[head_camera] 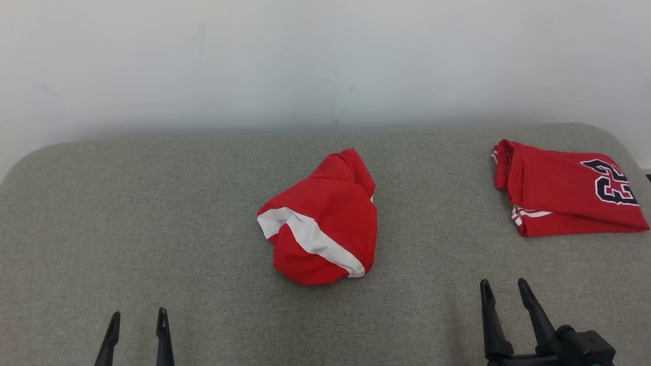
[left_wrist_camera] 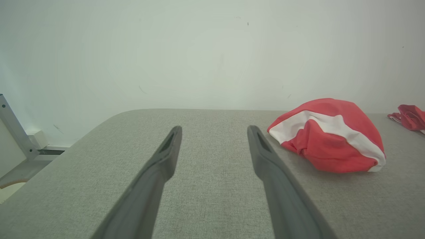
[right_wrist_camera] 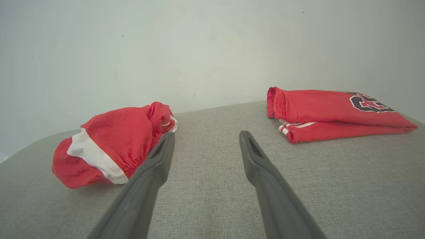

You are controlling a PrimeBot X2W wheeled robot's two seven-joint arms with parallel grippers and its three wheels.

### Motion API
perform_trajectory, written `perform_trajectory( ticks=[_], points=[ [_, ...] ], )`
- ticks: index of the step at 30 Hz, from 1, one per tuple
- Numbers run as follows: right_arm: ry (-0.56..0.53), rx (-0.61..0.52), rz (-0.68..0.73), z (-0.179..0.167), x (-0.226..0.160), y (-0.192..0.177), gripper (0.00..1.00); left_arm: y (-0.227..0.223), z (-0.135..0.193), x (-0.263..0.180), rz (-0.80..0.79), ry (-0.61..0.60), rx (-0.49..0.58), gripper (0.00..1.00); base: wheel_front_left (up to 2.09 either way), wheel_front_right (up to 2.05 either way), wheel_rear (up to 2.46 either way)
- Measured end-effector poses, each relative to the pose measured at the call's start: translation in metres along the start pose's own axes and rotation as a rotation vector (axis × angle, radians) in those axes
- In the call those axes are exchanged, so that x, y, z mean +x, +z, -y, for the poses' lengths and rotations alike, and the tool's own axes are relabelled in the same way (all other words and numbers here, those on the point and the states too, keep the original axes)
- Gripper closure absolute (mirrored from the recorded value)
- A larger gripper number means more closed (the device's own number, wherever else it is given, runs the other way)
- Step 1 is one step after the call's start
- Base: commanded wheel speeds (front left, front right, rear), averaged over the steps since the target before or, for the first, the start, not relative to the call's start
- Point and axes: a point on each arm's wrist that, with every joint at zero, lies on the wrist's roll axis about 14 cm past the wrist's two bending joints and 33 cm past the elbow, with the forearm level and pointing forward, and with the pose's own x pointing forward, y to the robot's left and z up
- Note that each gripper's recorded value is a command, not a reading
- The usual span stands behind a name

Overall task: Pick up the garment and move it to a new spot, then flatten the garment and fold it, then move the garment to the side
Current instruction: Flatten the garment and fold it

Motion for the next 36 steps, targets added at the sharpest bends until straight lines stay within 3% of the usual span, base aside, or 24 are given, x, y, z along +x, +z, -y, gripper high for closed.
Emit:
perform_trajectory(
  ticks=[25,36],
  points=[
    [0.017,0.001,-0.01,-0.005,0.001,-0.003,0.0,0.001,-0.002,-0.003,0.001,0.019,-0.007,0.0,0.0,0.0,0.0],
    [0.226,-0.021,-0.117,-0.07,0.043,-0.037,0.0,-0.001,-0.008,-0.002,-0.003,0.039,-0.021,0.0,0.0,0.0,0.0]
  ],
)
